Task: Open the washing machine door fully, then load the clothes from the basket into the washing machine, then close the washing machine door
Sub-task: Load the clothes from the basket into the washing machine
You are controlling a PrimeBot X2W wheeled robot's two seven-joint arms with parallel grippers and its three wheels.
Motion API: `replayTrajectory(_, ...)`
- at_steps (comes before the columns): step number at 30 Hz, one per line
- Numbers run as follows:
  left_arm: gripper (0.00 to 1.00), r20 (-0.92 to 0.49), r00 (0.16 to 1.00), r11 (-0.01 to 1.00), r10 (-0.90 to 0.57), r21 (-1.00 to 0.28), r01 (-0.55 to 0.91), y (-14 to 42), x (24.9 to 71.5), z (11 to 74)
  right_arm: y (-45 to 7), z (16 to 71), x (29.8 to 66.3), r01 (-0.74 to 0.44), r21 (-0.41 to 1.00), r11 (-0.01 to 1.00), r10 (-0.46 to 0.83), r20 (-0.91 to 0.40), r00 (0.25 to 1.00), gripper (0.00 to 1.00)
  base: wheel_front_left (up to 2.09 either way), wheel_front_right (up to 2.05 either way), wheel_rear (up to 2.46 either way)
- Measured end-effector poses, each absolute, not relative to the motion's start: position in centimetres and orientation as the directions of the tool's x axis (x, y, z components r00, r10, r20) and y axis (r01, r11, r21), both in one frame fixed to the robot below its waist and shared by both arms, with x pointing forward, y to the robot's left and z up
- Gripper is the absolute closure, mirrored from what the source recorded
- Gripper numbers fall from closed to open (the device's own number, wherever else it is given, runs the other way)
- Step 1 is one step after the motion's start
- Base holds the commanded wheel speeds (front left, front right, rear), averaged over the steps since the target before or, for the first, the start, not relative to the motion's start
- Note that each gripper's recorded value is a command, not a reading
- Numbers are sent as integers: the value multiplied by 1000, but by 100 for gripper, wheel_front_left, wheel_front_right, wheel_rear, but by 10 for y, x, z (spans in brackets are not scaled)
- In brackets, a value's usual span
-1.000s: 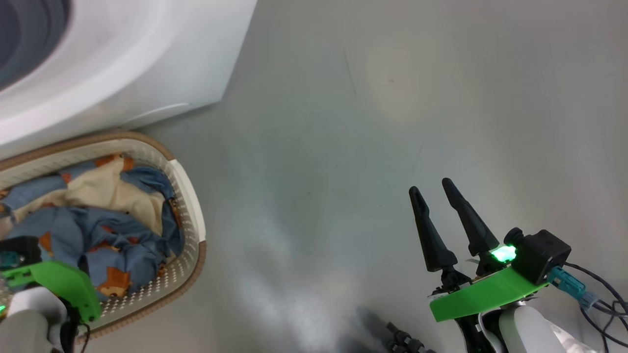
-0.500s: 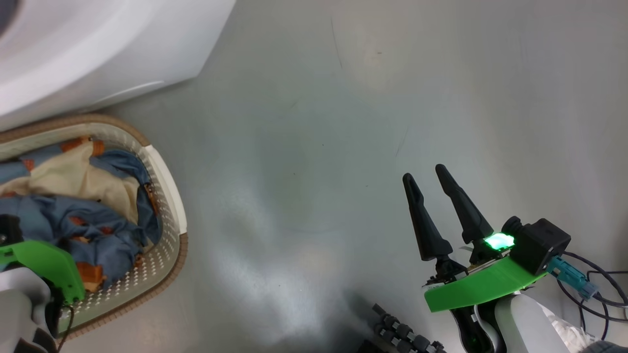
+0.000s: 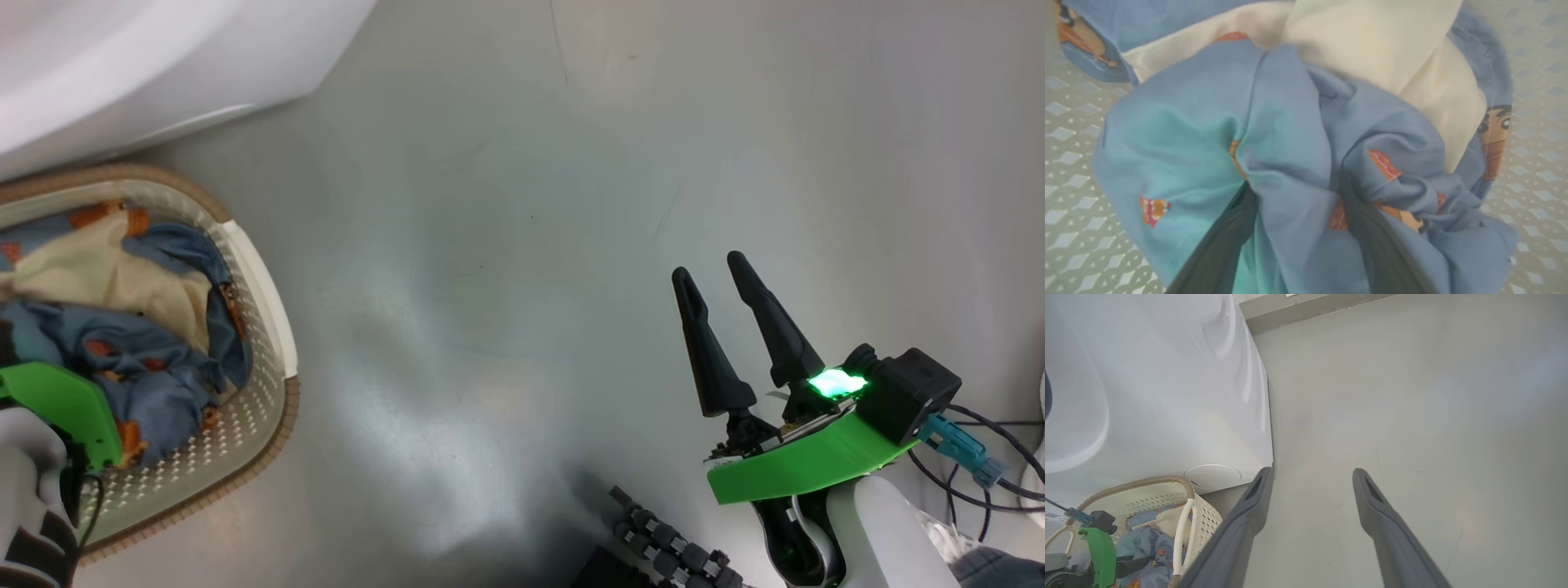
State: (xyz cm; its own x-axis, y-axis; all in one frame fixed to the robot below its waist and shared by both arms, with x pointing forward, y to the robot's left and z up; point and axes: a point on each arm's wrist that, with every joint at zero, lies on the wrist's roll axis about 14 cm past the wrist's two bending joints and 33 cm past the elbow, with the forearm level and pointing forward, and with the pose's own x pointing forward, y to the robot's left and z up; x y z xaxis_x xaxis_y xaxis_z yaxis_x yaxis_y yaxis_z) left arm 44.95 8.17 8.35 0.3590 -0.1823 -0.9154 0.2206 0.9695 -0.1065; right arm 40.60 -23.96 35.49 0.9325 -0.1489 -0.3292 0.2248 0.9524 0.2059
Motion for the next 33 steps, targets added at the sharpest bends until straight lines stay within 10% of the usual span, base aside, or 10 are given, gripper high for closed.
replayTrajectory(4, 0, -916, 358, 968, -180, -100, 231, 79, 451, 76, -243, 350, 404, 236, 197, 952, -159, -342, 926, 0, 0, 0, 0)
replayTrajectory(11, 100, -911, 362, 961, -198, -108, 255, 70, 453, 70, -250, 347, 403, 256, 181, 950, -180, -352, 919, 0, 0, 0, 0)
replayTrajectory(33, 100, -804, 538, 967, -253, -190, 171, 66, 455, 134, -232, 373, 429, 165, 214, 963, -110, -245, 963, 0, 0, 0, 0)
